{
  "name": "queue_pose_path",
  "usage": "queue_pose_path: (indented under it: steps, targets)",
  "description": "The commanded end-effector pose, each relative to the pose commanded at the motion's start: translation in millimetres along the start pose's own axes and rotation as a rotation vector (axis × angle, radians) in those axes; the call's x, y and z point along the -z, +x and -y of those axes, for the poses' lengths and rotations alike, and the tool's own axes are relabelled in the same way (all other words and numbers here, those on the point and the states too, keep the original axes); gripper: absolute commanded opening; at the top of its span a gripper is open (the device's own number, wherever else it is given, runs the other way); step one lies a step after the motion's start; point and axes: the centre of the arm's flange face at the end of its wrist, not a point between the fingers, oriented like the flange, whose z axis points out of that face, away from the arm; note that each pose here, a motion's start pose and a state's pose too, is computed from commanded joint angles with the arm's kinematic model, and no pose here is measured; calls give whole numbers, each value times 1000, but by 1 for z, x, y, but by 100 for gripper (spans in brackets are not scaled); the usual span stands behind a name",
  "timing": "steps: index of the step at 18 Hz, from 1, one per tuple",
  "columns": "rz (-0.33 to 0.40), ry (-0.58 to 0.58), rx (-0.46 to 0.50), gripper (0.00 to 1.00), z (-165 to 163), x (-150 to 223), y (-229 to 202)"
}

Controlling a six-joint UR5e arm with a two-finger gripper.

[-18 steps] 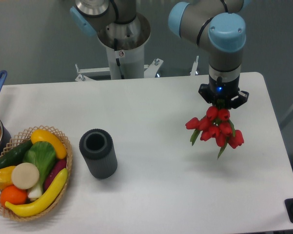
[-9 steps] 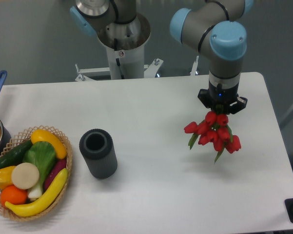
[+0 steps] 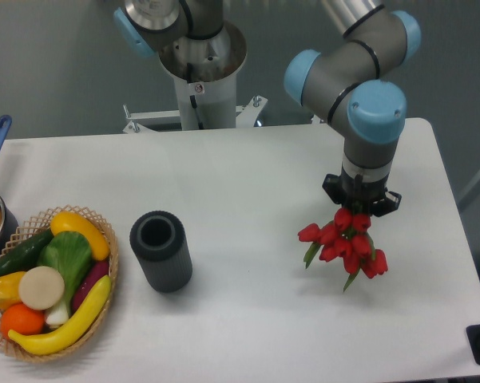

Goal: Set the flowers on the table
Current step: 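Lower the held red tulips toward the table surface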

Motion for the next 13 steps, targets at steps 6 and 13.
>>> queue_pose_path:
  steps: [6,13]
  targets:
    - [-5,19,-6,32,18,-17,1]
    - [-23,66,-18,45,29,-22,6]
